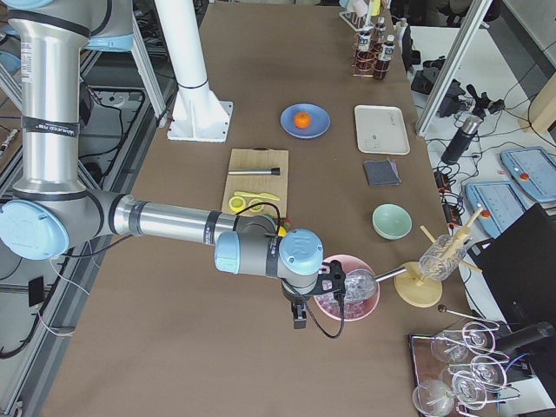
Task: Pick orange to plate
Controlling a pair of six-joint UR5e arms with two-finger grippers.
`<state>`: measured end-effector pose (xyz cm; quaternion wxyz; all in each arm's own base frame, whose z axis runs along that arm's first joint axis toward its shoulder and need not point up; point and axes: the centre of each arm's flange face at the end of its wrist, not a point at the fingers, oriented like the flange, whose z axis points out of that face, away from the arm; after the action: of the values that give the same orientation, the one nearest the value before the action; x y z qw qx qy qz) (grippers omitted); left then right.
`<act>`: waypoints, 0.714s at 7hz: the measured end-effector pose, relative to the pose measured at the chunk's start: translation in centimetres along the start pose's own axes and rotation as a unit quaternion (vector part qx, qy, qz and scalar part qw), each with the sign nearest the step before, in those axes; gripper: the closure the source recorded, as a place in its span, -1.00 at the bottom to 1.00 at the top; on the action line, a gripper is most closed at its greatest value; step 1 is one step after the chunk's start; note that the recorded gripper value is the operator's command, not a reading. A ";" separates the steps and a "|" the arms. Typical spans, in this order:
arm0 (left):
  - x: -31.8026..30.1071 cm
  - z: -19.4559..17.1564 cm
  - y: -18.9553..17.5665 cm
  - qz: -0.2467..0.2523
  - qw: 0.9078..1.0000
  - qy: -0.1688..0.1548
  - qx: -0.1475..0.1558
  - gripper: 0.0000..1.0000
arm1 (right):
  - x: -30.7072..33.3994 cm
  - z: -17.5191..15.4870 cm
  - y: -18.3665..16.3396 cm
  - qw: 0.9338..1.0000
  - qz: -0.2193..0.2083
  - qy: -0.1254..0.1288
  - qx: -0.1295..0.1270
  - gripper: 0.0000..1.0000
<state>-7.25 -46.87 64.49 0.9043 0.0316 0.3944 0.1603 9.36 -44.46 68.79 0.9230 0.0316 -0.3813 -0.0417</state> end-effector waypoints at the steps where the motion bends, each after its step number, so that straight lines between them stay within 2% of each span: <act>1: 0.0 0.0 0.0 0.000 1.000 0.000 0.000 -0.96 | -0.4 -0.4 -0.2 1.000 0.005 -0.001 -0.005 -1.00; 5: 0.1 -0.1 0.0 0.001 1.000 -0.001 0.001 -0.96 | -1.4 -1.2 1.0 1.000 0.021 -0.004 -0.023 -1.00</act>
<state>-7.29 -46.88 64.33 0.9043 0.0332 0.3941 0.1606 9.27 -43.33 67.08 0.9225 0.0024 -0.3848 -0.0314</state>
